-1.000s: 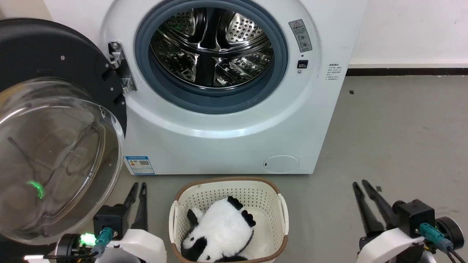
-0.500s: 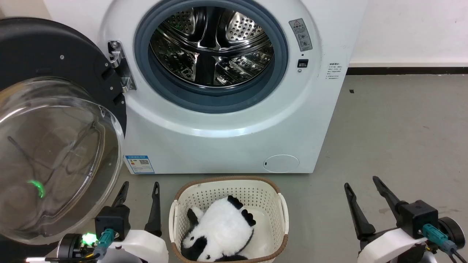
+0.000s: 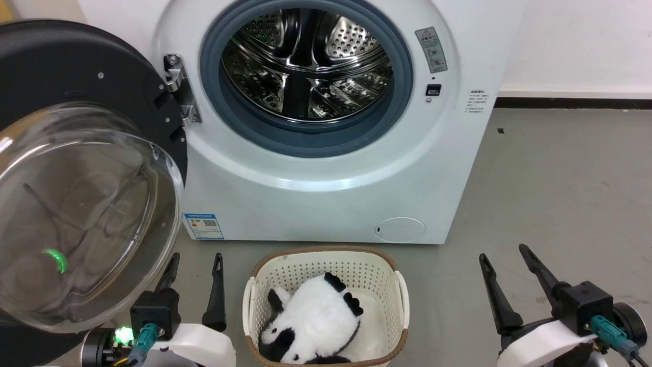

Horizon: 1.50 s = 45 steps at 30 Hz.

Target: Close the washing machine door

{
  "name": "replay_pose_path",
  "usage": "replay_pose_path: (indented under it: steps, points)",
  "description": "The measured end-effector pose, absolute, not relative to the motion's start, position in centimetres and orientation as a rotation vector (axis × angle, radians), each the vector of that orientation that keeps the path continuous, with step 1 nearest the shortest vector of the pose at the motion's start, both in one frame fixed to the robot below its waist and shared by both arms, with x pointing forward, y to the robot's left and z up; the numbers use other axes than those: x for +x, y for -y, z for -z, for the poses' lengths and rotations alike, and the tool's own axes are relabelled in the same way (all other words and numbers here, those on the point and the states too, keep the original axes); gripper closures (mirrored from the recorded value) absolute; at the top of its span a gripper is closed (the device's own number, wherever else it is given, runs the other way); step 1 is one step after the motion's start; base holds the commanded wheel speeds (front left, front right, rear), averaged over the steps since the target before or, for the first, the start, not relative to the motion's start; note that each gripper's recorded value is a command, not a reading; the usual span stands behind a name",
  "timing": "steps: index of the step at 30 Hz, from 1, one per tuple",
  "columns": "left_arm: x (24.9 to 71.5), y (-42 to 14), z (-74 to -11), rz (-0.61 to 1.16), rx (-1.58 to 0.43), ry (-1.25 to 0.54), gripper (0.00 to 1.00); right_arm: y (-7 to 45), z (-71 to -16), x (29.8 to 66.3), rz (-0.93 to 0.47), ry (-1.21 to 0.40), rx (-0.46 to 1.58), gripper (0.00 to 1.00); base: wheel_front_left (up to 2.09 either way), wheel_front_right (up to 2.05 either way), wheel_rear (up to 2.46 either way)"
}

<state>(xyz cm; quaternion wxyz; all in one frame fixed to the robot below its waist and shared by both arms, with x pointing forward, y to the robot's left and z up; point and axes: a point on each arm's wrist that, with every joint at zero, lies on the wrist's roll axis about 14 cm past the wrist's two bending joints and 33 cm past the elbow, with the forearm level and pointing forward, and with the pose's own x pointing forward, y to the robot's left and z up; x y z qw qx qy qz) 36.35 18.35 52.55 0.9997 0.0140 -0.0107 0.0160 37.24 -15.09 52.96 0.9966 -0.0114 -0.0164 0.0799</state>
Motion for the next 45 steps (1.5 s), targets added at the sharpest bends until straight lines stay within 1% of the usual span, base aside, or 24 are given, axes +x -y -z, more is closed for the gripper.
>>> replay_pose_path:
  steps: [23,45]
  points:
    - [33.5,-21.9,-53.0,-0.158,0.015,0.063,0.0,10.8,-53.2,38.3,-0.288,0.067,-0.004,0.0,0.0,0.0,0.0]
    - [29.3,-25.6,-53.7,-0.306,0.006,0.117,0.0,5.3,-53.7,38.5,-0.447,0.104,0.037,0.0,0.0,0.0,0.0]
